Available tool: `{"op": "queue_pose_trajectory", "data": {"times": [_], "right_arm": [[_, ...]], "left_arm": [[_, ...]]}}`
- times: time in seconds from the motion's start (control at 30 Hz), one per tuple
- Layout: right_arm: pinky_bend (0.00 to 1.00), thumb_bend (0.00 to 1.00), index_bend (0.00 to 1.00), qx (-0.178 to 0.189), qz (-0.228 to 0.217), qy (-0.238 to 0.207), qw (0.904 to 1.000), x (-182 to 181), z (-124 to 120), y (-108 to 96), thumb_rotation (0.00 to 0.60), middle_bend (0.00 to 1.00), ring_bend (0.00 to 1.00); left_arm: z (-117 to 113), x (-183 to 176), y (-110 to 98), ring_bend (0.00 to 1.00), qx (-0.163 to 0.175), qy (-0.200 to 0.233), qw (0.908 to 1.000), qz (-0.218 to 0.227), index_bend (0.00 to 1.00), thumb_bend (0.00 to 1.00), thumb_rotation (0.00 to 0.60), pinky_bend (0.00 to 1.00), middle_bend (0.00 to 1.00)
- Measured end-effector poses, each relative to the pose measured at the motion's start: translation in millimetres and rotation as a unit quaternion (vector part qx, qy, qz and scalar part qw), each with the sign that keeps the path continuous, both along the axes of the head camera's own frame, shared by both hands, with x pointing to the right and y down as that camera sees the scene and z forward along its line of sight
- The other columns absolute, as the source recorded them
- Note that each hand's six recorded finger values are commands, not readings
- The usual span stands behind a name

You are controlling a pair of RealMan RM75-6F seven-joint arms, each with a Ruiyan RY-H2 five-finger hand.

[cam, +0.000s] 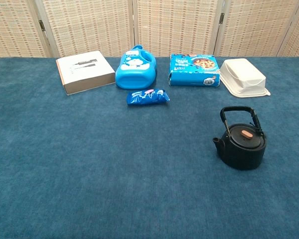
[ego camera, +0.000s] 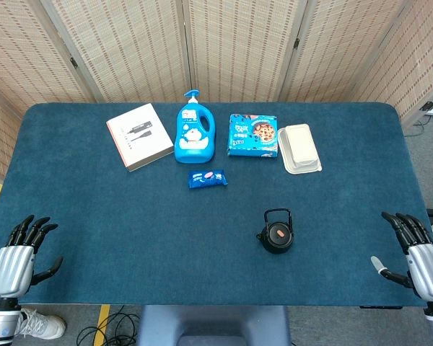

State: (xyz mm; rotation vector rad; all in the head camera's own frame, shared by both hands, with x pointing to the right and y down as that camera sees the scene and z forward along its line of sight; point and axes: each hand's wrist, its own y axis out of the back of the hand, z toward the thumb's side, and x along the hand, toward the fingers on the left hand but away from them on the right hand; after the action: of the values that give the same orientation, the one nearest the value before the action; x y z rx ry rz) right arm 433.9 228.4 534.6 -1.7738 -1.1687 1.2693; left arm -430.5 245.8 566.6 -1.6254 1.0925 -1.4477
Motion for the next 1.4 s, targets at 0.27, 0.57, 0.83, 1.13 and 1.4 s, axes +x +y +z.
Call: {"op": "queue_pose_trajectory", "data": {"times": [0.27, 0.57, 0.83, 1.13, 1.4], "right_arm": [[0.11, 0.20, 0.10, -0.004, -0.003, 0.001, 1.0000, -0.6, 1.0, 0.1, 0.600, 0.18, 0.10], [0.11, 0.20, 0.10, -0.020, -0.021, 0.007, 0.9996, -7.0, 3.3, -1.7, 0.600, 0.18, 0.10], [0.11, 0.20, 0.09, -0.065, -0.062, 0.015, 0.9959, -25.7, 15.0, -12.7, 0.600, 0.17, 0.10], [0.11, 0.25, 0.06, -0.126, -0.125, 0.016, 0.9840, -64.9, 37.4, -36.3, 0.600, 0.15, 0.10], [0.11, 0.37, 0.06, -0.171, -0.170, 0.017, 0.9704, -102.3, 64.3, -65.9, 0.600, 0.19, 0.10]], "left_arm": [[0.8, 0.4, -0.6, 0.08, 0.001, -0.001, 1.0000, -0.001, 0.25, 0.32, 0.600, 0.15, 0.18], [-1.1, 0.4, -2.2, 0.08, 0.003, 0.001, 1.0000, -0.001, 0.25, 0.32, 0.600, 0.15, 0.18], [-0.5, -1.1, 0.4, 0.08, -0.002, 0.001, 1.0000, -0.003, 0.25, 0.32, 0.600, 0.15, 0.18], [-0.2, -6.7, 4.6, 0.08, -0.009, -0.003, 0.9999, -0.009, 0.25, 0.32, 0.600, 0.15, 0.18], [1.0, -9.7, 7.3, 0.08, -0.013, -0.004, 0.9998, -0.012, 0.25, 0.32, 0.600, 0.15, 0.18]]}}
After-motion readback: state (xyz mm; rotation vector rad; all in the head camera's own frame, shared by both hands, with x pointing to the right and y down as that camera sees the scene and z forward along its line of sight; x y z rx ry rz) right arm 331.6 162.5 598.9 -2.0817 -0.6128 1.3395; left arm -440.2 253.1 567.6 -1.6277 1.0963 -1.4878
